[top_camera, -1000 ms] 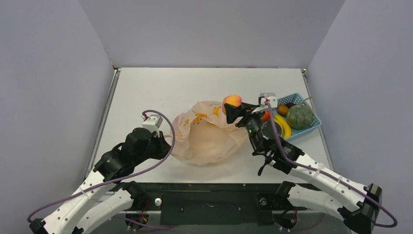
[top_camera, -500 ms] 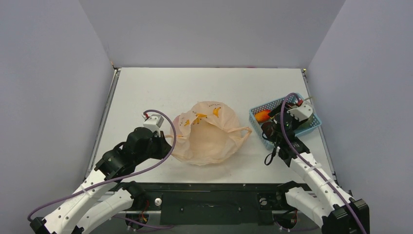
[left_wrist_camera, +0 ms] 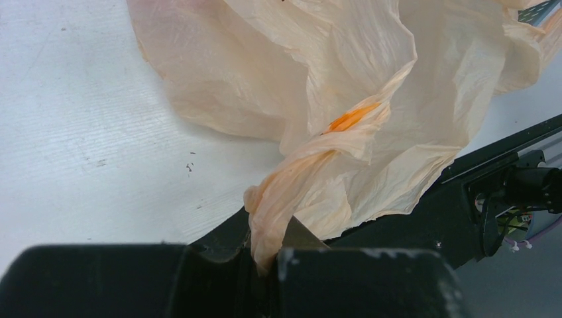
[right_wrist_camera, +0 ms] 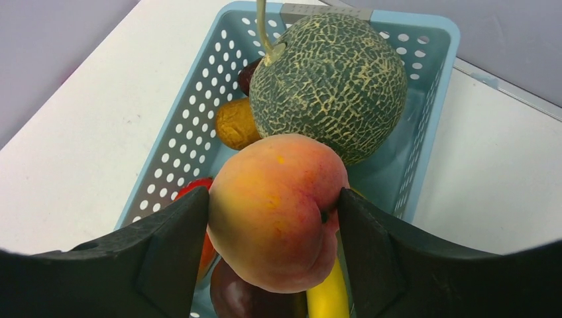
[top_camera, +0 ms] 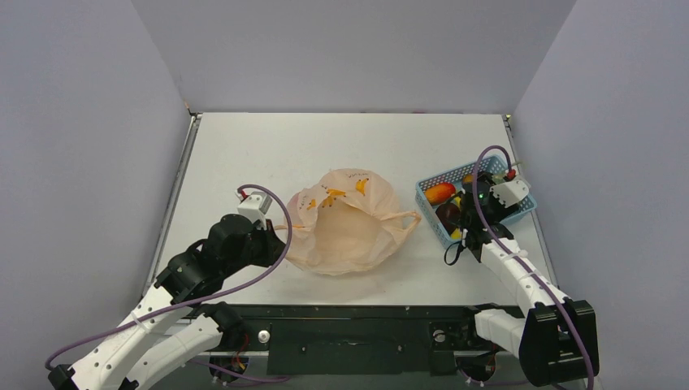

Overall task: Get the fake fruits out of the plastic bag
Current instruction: Place the fake fruit in the bin.

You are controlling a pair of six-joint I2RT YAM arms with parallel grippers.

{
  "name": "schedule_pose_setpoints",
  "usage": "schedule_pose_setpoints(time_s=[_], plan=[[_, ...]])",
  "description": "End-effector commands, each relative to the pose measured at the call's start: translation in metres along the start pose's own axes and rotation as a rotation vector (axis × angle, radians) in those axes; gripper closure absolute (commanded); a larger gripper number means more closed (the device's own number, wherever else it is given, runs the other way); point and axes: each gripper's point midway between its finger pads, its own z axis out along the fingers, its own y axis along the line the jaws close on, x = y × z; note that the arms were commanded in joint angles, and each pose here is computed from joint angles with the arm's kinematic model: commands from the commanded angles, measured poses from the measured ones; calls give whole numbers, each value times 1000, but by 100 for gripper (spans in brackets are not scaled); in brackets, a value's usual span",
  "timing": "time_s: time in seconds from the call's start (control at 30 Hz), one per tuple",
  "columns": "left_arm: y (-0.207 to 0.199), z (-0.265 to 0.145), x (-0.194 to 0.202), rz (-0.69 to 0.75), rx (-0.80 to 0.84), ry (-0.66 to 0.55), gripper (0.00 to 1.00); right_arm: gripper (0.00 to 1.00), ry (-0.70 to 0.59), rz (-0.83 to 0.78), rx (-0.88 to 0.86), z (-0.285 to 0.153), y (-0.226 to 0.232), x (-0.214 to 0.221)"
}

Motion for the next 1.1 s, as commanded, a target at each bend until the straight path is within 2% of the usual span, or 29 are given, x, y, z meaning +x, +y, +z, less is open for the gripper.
schedule_pose_setpoints(time_s=[0.0, 0.1, 0.17, 0.33, 0.43, 0.63, 0.8, 0.93, 1.07], plan=[[-8, -2, -10, 0, 31, -39, 100, 33, -9, 68, -12, 4, 3, -8], [-9, -1, -9, 4, 36, -32, 100, 21, 9, 57, -37, 3, 9, -7], [-10, 0, -7, 7, 38, -25, 100, 18, 13, 48, -43, 0, 10, -10], [-11, 3, -5, 13, 36, -8, 100, 16, 2, 21, -70, -12, 14, -20], [-12, 5, -2, 18, 37, 9, 100, 17, -20, 1, -157, -32, 35, -32], [-12, 14, 6, 34, 19, 59, 100, 18, -17, -152, -475, -93, 110, -31], [-12, 17, 12, 48, 4, 86, 100, 20, -12, -335, -806, -175, 167, -10], [-13, 17, 13, 55, -2, 85, 100, 22, 5, -356, -1054, -232, 193, 4], [-14, 14, 12, 58, -6, 75, 100, 26, 100, -351, -1280, -283, 211, 30]])
